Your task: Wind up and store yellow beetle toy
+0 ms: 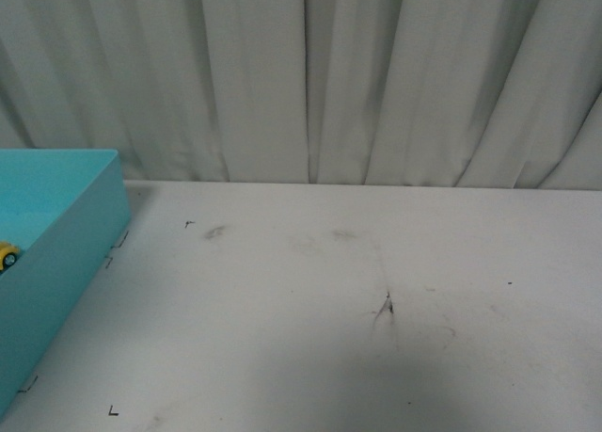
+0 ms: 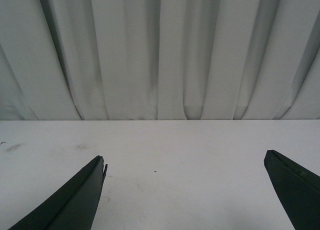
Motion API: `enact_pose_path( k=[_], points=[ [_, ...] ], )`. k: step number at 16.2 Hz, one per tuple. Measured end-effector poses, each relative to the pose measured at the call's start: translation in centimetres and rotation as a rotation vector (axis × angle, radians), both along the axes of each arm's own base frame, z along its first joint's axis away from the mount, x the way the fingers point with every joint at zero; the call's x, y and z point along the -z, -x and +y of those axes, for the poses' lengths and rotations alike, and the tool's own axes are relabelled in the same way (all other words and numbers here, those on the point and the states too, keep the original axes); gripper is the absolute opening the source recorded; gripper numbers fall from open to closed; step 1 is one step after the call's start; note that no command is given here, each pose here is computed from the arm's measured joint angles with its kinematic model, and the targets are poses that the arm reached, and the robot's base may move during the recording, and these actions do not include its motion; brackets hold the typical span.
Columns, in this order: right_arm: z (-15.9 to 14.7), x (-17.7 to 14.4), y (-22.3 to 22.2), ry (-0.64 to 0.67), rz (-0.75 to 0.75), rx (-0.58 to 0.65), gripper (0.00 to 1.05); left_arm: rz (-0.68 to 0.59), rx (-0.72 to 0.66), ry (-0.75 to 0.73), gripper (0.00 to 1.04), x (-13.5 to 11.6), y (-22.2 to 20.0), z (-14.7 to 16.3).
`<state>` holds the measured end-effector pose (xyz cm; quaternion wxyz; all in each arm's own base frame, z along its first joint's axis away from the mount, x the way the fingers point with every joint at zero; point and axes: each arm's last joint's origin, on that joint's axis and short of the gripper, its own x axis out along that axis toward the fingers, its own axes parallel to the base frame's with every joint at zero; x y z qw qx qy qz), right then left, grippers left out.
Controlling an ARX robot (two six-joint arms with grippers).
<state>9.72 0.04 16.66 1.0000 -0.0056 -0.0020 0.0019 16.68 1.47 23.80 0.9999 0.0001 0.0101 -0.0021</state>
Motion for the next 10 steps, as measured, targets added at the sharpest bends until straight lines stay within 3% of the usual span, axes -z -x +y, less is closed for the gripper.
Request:
enact_pose_path(
  k=[4,10],
  points=[
    [0.0,0.0,0.0,0.000,0.000,0.000,0.98,-0.005,0.016,-0.004,0.02,3.0,2.0,-1.6],
    [0.0,0.0,0.0,0.000,0.000,0.000,0.98,-0.014,-0.006,-0.003,0.02,4.9,3.7,-1.5]
  ],
)
